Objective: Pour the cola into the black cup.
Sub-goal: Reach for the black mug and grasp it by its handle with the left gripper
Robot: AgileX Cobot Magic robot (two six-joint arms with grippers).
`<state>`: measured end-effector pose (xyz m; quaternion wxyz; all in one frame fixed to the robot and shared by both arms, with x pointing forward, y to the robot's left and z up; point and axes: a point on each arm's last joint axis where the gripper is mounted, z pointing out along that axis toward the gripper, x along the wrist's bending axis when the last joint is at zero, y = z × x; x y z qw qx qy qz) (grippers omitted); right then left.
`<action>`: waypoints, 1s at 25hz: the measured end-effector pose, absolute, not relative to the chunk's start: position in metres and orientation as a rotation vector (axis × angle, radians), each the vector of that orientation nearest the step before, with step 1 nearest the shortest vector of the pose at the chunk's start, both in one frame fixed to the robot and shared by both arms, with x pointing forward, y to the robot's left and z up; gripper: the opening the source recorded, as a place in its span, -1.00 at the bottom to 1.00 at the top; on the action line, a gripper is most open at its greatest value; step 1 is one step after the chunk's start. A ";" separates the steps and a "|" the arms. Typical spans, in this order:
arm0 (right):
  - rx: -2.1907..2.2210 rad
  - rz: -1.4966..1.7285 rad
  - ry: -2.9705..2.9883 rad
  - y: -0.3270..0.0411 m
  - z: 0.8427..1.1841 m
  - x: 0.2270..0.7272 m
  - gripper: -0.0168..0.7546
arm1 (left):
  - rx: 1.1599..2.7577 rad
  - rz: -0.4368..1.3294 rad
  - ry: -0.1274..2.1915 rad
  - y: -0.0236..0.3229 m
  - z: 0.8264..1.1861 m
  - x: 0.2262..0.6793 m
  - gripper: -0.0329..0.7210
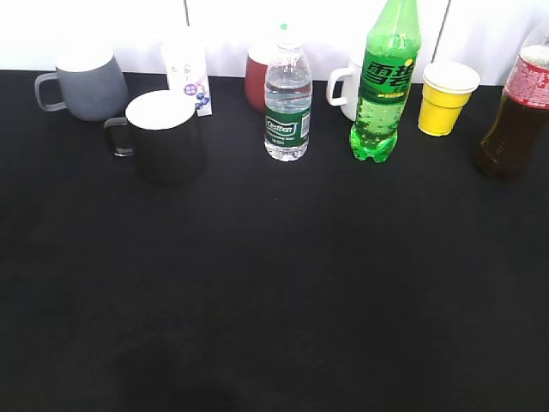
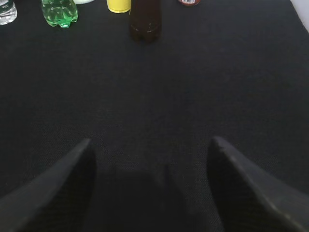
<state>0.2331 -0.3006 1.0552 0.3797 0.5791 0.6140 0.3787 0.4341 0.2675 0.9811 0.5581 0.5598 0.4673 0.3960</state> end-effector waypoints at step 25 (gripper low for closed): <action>1.481 0.977 1.571 -0.300 1.055 0.233 0.46 | 1.430 0.718 1.061 0.242 0.898 0.527 0.35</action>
